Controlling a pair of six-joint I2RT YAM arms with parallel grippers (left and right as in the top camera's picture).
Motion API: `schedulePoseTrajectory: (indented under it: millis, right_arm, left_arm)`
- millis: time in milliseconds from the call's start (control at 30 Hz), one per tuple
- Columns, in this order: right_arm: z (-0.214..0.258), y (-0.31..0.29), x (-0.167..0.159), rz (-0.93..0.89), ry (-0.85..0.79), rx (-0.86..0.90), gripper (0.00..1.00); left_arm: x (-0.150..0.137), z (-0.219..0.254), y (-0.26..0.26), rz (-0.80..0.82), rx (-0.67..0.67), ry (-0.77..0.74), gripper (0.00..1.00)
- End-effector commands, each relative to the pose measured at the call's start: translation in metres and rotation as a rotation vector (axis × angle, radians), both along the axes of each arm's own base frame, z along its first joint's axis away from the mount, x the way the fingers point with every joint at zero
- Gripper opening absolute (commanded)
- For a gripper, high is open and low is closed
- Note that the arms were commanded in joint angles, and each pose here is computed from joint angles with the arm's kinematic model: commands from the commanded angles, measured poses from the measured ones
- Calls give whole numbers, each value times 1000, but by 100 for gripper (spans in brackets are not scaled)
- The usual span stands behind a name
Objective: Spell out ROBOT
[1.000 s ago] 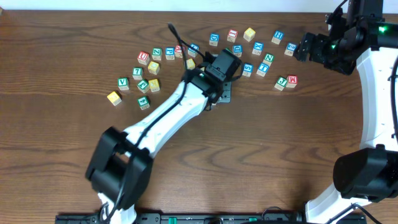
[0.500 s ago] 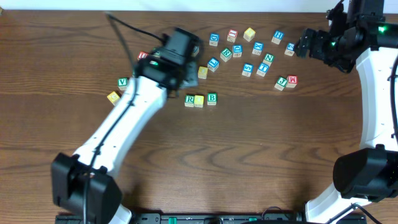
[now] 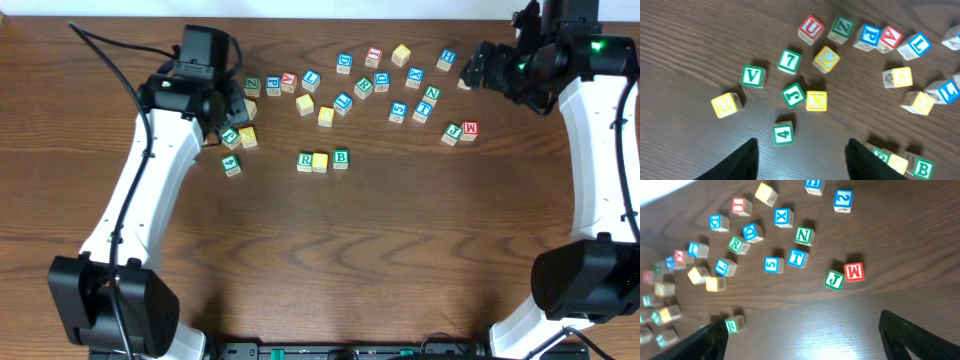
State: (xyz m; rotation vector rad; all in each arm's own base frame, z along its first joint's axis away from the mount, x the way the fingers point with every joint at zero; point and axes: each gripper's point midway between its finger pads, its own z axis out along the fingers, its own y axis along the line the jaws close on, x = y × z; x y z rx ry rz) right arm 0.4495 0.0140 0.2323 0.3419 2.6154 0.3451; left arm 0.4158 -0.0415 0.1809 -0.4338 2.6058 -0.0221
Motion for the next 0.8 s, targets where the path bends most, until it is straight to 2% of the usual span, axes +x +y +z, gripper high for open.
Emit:
schedulePoseTrajectory:
  millis: [0, 233, 500, 767]
  right_arm:
    - [8, 4, 5, -64, -17, 25, 89]
    - [12, 7, 6, -62, -30, 15, 88]
    - [38, 14, 8, -31, -84, -71, 84]
    - [54, 34, 4, 15, -114, -123, 86]
  left_arm:
    - [1, 11, 9, 7, 14, -24, 59]
    - [2, 11, 24, 42, 14, -25, 69]
    - [2, 11, 30, 56, 14, -25, 70]
    - [2, 11, 30, 56, 14, -25, 70]
